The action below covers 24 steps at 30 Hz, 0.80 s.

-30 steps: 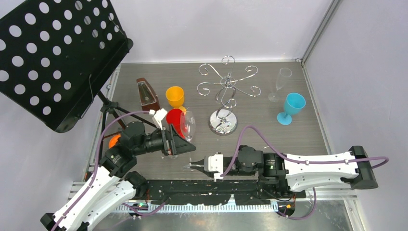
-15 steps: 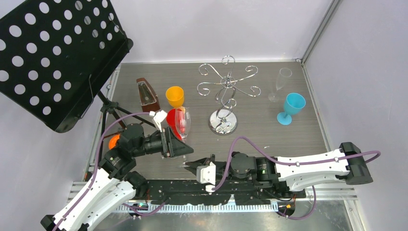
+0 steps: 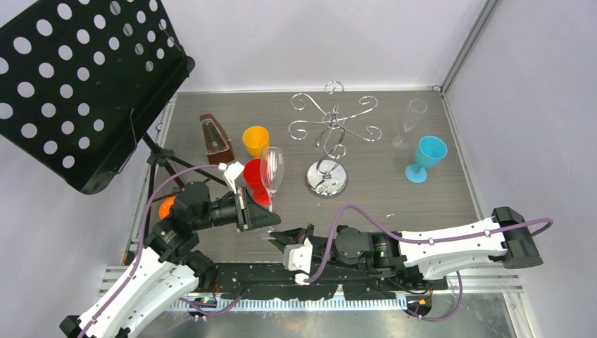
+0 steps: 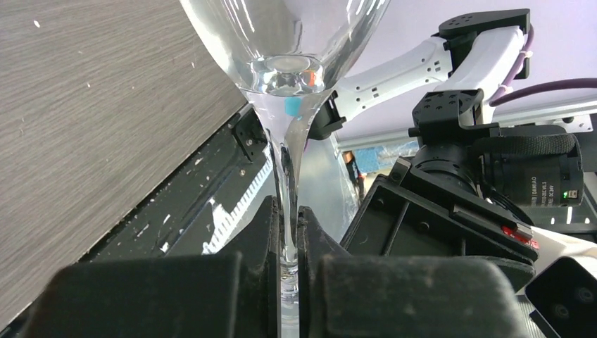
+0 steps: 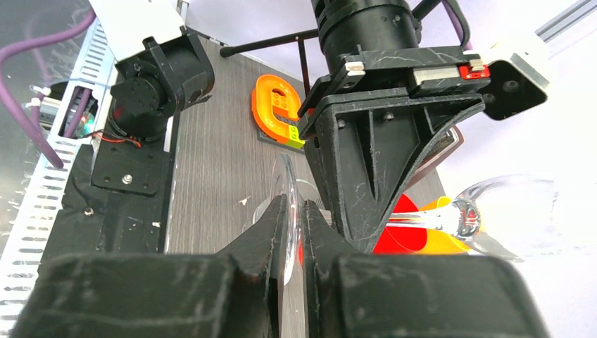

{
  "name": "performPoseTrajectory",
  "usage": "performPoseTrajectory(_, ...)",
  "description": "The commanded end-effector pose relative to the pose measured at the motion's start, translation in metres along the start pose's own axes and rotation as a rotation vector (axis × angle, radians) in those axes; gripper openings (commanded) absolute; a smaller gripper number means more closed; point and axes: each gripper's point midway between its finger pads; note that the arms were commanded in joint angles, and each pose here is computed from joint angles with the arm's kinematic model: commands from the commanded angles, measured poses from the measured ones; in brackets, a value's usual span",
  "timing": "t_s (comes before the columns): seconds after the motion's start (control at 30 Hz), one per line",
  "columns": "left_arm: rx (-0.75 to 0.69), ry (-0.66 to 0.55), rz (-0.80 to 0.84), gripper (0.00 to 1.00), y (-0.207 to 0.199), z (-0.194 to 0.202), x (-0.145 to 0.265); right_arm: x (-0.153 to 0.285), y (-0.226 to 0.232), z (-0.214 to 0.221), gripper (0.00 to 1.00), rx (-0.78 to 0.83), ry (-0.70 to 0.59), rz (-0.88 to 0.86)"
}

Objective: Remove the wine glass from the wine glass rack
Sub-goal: Place the wine glass at the center of the board.

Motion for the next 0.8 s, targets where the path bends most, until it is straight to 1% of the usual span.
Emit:
performPoseTrajectory(0.0,-0.044,-0.009,0.039,0.00,-0.007,-0.003,0.001,0.000,-0.032,-0.052,0.06,-0.010,-0.150,0.107)
performPoseTrajectory(0.17,-0.071,-0.016,0.045,0.00,-0.009,-0.004,0.002,0.003,-0.031,-0.048,0.06,-0.034,-0.133,0.108)
performPoseTrajectory(0.27,-0.100,-0.019,0.037,0.00,-0.009,-0.005,0.004,0.008,-0.035,-0.047,0.16,-0.052,-0.121,0.117)
performPoseTrajectory(0.3,-0.108,-0.018,0.035,0.00,-0.010,-0.005,0.005,0.010,-0.037,-0.050,0.23,-0.059,-0.125,0.120)
performPoseTrajectory(0.33,-0.118,-0.018,0.033,0.00,-0.010,-0.004,0.006,0.011,-0.036,-0.047,0.27,-0.063,-0.113,0.114)
performPoseTrajectory(0.37,-0.125,-0.017,0.030,0.00,-0.010,-0.004,0.007,0.014,-0.038,-0.051,0.35,-0.069,-0.119,0.116)
performPoseTrajectory(0.4,-0.130,-0.015,0.024,0.00,-0.009,-0.004,0.007,0.015,-0.036,-0.048,0.38,-0.067,-0.105,0.104)
performPoseTrajectory(0.43,-0.137,-0.015,0.023,0.00,-0.009,-0.004,0.008,0.018,-0.038,-0.050,0.43,-0.072,-0.107,0.106)
performPoseTrajectory(0.5,-0.149,-0.009,0.017,0.00,-0.008,-0.002,0.009,0.023,-0.041,-0.051,0.50,-0.083,-0.099,0.105)
performPoseTrajectory(0.57,-0.164,-0.002,0.009,0.00,-0.007,-0.001,0.011,0.029,-0.042,-0.052,0.54,-0.093,-0.089,0.102)
performPoseTrajectory(0.77,-0.236,0.047,-0.024,0.00,0.000,0.008,0.017,0.050,-0.058,-0.058,0.60,-0.147,-0.051,0.125)
Point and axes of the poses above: each gripper's point midway between its finger pads, its own x axis back along the fingers, its own y axis along the line the jaws close on, z = x × y, and after that the axes turned 3 degrees about -x, right-handed
